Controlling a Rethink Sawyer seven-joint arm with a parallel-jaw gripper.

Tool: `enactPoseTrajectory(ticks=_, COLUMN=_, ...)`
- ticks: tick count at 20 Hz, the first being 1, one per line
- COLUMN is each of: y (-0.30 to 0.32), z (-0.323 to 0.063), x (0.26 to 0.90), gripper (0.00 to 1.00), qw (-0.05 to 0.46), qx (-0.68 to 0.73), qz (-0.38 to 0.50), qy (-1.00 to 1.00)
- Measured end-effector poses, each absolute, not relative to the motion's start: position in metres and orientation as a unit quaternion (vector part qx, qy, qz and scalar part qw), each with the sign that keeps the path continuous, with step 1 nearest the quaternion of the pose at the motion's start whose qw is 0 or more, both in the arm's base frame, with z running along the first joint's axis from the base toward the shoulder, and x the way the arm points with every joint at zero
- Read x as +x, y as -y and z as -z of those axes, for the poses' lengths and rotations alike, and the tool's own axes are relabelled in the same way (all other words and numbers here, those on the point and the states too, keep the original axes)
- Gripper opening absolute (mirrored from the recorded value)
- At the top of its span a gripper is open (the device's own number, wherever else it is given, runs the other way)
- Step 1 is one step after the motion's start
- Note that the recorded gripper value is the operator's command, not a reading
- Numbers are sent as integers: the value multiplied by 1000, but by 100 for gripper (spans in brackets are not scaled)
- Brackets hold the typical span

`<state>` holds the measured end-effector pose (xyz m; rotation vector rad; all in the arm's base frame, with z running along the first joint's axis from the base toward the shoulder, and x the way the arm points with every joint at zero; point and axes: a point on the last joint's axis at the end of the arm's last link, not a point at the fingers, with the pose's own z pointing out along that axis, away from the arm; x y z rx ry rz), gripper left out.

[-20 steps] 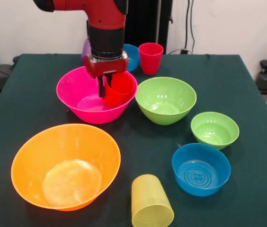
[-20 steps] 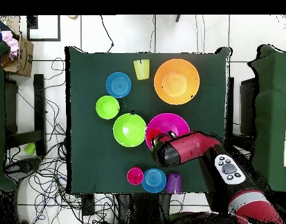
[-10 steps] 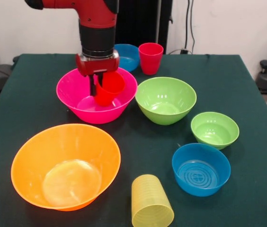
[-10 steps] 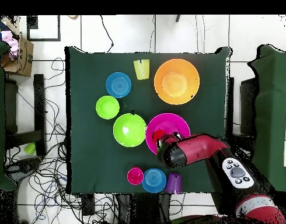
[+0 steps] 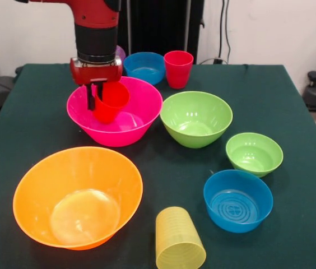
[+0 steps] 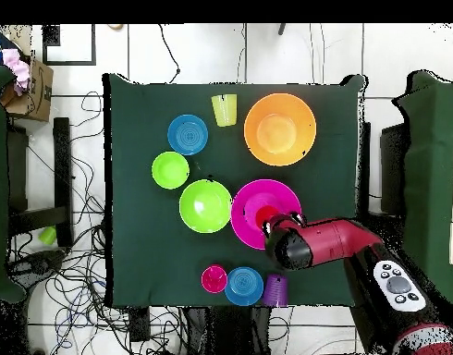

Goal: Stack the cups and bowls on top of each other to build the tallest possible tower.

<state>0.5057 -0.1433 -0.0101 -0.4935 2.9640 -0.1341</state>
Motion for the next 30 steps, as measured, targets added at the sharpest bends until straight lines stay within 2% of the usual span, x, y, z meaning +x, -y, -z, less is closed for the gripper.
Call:
enactPoseTrajectory(ticks=7, y=136, z=20, x=504, gripper=0, qw=63, qx=-182, qz=43, qy=-980)
enactPoseTrajectory(ticks=30, y=126, z=19, x=516, gripper=0, qw=70, qx=-196, qz=50, qy=-977)
